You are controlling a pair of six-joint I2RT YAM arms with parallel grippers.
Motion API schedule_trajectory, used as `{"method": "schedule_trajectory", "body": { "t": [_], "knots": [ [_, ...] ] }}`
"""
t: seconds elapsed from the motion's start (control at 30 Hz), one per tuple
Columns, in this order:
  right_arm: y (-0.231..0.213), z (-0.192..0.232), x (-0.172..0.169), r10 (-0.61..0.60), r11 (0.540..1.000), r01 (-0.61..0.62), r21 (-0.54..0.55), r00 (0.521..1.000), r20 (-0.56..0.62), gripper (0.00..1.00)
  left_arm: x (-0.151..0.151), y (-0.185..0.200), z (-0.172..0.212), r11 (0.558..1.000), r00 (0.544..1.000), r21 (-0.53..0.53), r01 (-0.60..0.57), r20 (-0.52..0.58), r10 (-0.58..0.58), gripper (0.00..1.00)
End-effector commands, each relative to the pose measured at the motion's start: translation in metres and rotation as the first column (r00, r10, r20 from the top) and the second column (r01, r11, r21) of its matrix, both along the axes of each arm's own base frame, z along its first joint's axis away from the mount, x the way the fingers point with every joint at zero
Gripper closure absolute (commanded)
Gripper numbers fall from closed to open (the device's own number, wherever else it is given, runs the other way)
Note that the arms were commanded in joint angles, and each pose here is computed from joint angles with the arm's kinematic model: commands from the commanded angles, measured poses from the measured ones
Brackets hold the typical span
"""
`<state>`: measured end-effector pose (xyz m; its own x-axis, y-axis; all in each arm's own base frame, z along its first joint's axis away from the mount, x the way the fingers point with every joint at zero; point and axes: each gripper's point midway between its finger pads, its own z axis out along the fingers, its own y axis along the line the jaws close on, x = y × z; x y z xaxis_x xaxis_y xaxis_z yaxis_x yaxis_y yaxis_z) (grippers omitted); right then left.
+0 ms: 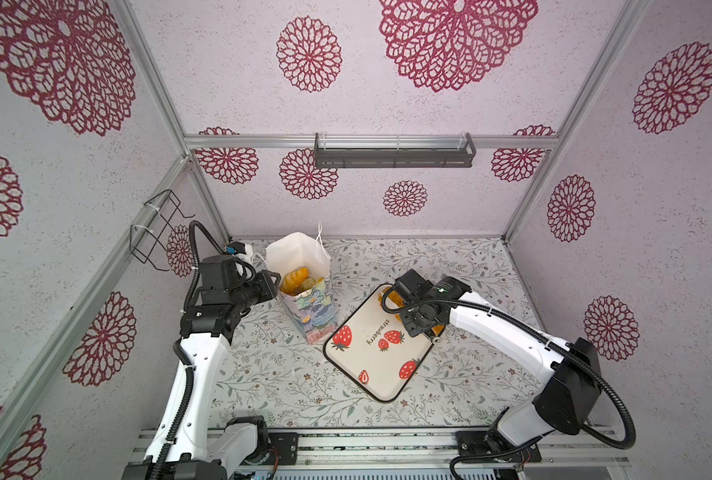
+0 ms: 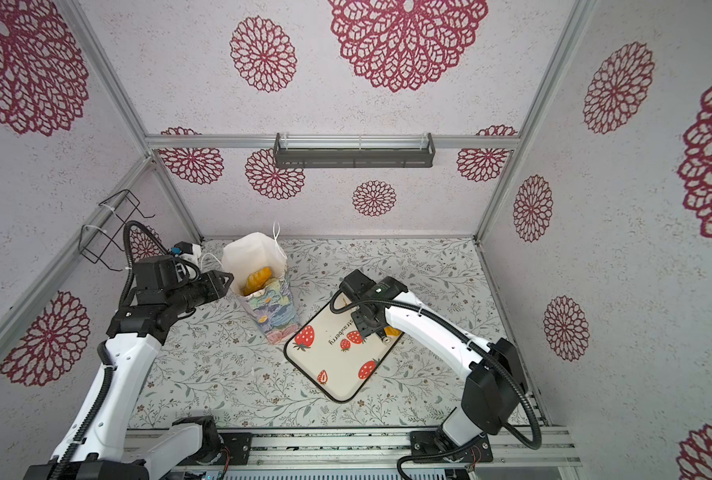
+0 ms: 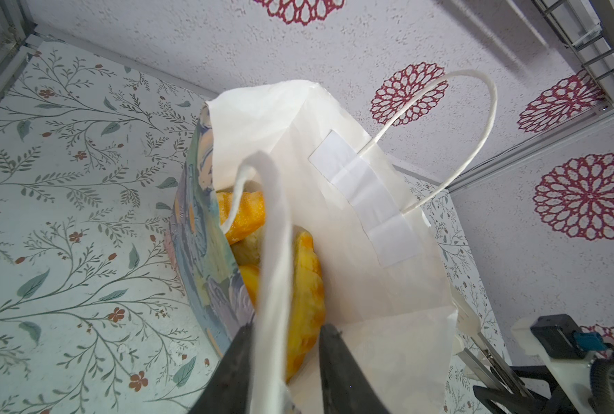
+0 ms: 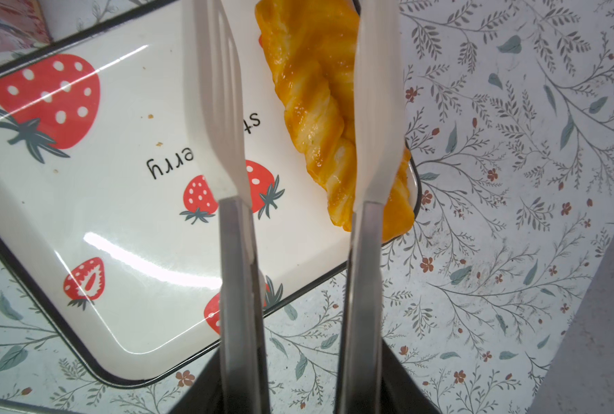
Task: Place the fake bread into the paper bag
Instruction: 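Lower the right tongs around the braided pastry on the tray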
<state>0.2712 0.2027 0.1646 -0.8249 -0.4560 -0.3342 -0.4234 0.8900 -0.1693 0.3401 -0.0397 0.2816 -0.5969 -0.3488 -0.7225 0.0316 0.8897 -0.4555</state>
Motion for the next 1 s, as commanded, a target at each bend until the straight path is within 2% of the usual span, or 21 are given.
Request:
{"method": "schedule_trajectory", "body": {
  "t": [0.0, 0.47, 0.97],
  "knots": [
    [-0.011, 0.000, 0.004, -0.029, 0.998, 0.030, -0.051, 0.999, 0.016, 0.51, 0.000, -0.002, 0.014, 1.000, 0.999, 0.015, 0.011, 0.040, -0.011, 0.65],
    [-0.016, -0.031, 0.004, -0.027, 0.983, 0.020, -0.184, 0.999, -0.038, 0.51, -0.001, -0.003, 0.016, 1.000, 0.999, 0.011, 0.014, 0.047, -0.015, 0.65],
    [-0.013, -0.046, 0.013, -0.023, 0.962, 0.009, -0.272, 0.999, -0.046, 0.52, -0.002, -0.004, 0.019, 1.000, 0.998, 0.007, 0.018, 0.054, -0.019, 0.65]
  ]
}}
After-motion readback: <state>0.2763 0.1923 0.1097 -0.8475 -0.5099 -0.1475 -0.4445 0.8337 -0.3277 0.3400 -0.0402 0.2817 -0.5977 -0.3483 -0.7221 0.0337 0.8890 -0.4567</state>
